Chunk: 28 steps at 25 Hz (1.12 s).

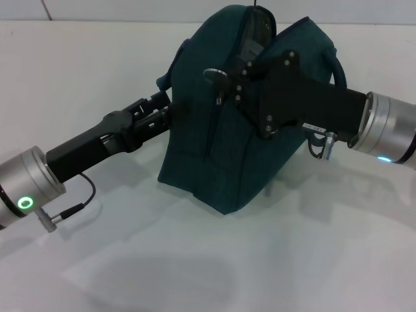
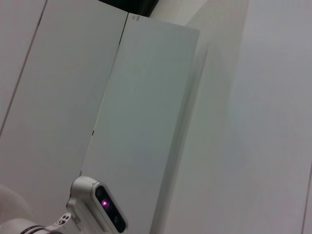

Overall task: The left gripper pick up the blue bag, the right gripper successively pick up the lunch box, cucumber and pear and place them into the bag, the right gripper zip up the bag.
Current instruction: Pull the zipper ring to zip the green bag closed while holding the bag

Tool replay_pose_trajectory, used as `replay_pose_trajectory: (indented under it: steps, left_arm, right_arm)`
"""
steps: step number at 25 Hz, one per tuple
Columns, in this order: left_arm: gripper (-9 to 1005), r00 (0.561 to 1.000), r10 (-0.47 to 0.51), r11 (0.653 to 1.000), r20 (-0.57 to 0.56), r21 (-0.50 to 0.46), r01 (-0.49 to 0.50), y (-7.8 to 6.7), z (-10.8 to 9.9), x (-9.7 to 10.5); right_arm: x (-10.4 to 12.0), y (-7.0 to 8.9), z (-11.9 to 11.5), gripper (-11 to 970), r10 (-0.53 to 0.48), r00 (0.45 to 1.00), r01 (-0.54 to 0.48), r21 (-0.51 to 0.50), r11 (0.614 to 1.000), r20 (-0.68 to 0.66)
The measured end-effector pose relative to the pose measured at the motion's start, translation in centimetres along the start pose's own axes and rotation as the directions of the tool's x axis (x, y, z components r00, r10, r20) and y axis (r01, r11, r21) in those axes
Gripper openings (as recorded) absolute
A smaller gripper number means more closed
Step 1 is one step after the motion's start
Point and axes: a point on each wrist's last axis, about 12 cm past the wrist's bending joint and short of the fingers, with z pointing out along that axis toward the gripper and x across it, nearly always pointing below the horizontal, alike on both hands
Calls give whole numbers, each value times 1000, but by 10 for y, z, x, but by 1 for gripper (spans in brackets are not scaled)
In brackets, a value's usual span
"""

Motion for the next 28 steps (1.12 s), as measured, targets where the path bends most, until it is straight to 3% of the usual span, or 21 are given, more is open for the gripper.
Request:
replay_pose_trajectory:
  steps: [6, 14, 25, 28]
  left_arm:
    - [791, 1000, 5, 1000, -3, -1, -5, 0, 0, 1]
    - [564, 1000, 6, 1000, -3, 8, -6, -1, 1, 2]
    - [103, 1000, 29, 998, 3, 47, -29, -6, 5, 6]
    - [75, 999, 32, 998, 4, 52, -32, -7, 5, 6]
  right_arm:
    - [0, 1, 0, 11, 13, 1000, -13, -3, 1000, 5]
    - [0, 4, -4, 11, 21, 1000, -21, 2, 1000, 10]
    - [1, 5, -6, 11, 25, 1000, -25, 11, 1000, 3]
    - [1, 4, -6, 11, 30, 1000, -30, 13, 999, 4]
